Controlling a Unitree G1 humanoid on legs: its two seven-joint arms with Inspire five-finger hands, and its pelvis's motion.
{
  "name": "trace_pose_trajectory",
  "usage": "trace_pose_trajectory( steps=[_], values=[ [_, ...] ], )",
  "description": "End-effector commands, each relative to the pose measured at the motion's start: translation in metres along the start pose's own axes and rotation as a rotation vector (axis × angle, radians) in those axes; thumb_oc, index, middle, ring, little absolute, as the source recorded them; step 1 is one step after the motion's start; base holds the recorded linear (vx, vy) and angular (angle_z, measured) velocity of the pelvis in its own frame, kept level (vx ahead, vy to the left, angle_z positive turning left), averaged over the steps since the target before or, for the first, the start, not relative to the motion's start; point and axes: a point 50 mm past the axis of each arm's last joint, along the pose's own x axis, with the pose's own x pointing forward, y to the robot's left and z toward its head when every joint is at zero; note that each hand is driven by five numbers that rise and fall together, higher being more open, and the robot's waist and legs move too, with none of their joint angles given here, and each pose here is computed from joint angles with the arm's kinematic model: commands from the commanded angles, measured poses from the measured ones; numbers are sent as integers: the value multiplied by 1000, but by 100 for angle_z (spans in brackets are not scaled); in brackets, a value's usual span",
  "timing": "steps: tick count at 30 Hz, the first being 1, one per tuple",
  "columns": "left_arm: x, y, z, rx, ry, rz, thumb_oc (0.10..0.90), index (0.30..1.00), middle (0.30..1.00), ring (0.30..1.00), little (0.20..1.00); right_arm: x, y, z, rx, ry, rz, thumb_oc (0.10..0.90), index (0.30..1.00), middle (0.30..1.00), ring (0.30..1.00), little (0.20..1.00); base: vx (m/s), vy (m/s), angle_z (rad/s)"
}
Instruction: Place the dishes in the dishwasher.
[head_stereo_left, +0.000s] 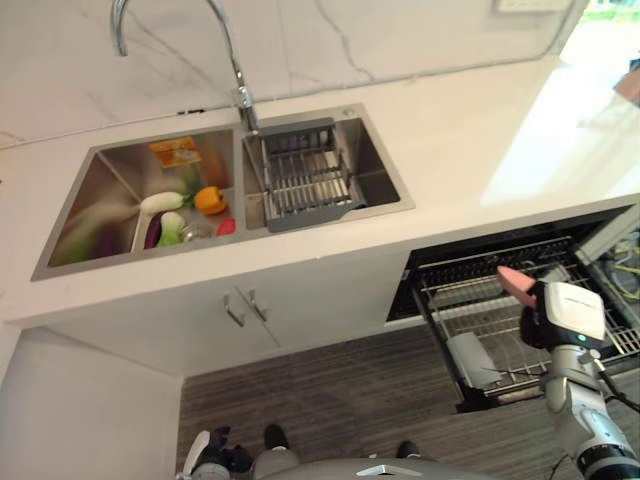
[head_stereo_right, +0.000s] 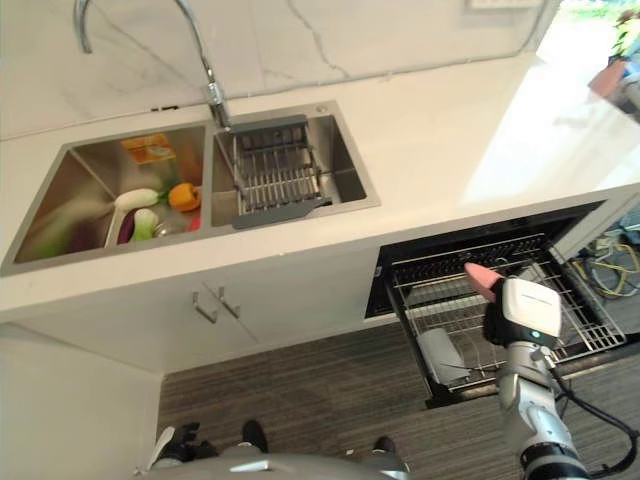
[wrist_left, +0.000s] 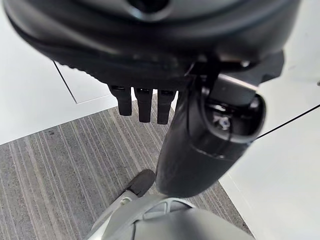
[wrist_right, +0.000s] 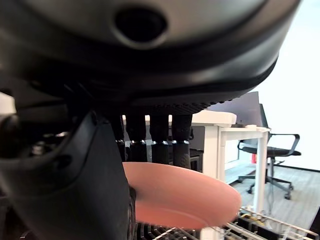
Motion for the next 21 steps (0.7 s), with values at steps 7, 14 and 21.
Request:
trace_pose_trajectory(
  steps=[7, 14, 21],
  values=[
    [2, -10, 20, 37, -52, -31, 800, 900, 900, 900, 900, 77, -82, 4, 68, 76, -343, 400, 300, 300, 300, 300, -55, 6, 4],
    [1, -15, 20, 58, -57, -50, 800, 900, 900, 900, 900, 82, -81, 4, 48, 64, -300, 400, 300, 300, 300, 300, 13, -11, 11],
    [3, -13, 31, 49, -91, -41, 800, 900, 900, 900, 900, 79, -78, 1, 68, 90, -305, 800, 900, 900, 900, 900, 7, -11, 9]
  ],
)
